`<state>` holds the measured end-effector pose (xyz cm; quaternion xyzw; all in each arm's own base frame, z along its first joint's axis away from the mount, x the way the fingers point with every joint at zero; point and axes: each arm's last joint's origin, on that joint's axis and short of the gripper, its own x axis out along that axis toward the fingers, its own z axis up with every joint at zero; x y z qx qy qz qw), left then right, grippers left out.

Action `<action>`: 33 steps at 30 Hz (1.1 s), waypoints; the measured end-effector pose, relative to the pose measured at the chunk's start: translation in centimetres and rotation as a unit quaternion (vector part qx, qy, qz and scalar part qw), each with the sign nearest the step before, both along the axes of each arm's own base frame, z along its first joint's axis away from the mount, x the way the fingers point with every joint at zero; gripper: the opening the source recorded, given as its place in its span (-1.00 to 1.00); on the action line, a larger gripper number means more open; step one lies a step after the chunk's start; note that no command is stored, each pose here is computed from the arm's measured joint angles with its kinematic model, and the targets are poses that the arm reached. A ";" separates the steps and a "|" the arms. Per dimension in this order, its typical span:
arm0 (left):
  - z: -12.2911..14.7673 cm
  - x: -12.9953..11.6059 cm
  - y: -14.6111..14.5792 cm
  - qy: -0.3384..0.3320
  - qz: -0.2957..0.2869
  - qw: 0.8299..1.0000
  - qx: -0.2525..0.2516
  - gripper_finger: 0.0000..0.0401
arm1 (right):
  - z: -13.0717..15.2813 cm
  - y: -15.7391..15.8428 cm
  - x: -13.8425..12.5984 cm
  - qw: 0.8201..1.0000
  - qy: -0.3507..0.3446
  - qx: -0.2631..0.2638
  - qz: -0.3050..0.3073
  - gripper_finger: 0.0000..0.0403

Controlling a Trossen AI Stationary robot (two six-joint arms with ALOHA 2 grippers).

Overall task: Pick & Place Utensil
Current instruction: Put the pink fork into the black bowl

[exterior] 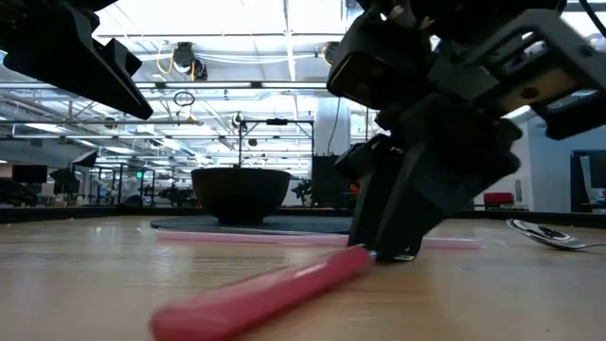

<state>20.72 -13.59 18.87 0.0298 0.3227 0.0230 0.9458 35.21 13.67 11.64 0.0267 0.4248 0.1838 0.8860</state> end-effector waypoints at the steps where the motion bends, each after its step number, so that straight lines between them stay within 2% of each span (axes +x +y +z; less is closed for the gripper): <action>1: 0.0 0.0 0.0 0.000 0.000 1.000 0.000 -0.49 | 0.0 0.0 0.0 1.000 0.000 0.002 -0.002 -0.37; 4: 0.0 0.0 0.0 0.000 0.000 1.000 0.000 -0.49 | 0.0 0.0 0.0 1.000 0.006 0.007 -0.001 -0.43; 7: 0.0 0.0 0.0 0.000 0.000 1.000 0.000 -0.49 | 0.1 0.5 -0.2 0.998 -0.012 0.001 0.064 -0.47; 11: 0.0 0.0 0.0 0.000 0.000 1.000 0.001 -0.49 | 0.1 2.3 -0.7 0.989 -0.063 -0.069 0.116 -0.49; 15: 0.0 0.0 0.0 0.000 0.000 1.000 0.000 -0.49 | 0.1 2.8 -0.9 0.982 -0.084 -0.115 0.121 -0.46; 23: 0.0 0.0 0.0 0.000 0.001 1.000 -0.001 -0.49 | 0.0 2.4 -1.0 0.990 -0.053 -0.095 0.087 -0.41; 29: 0.0 0.0 0.0 -0.001 0.002 1.000 -0.002 -0.49 | -0.2 1.5 -0.7 0.998 -0.014 -0.055 0.020 -0.56; 33: 0.0 0.0 0.0 -0.002 0.007 1.000 -0.003 -0.49 | 0.0 1.5 -0.5 0.998 -0.028 -0.043 0.040 -0.65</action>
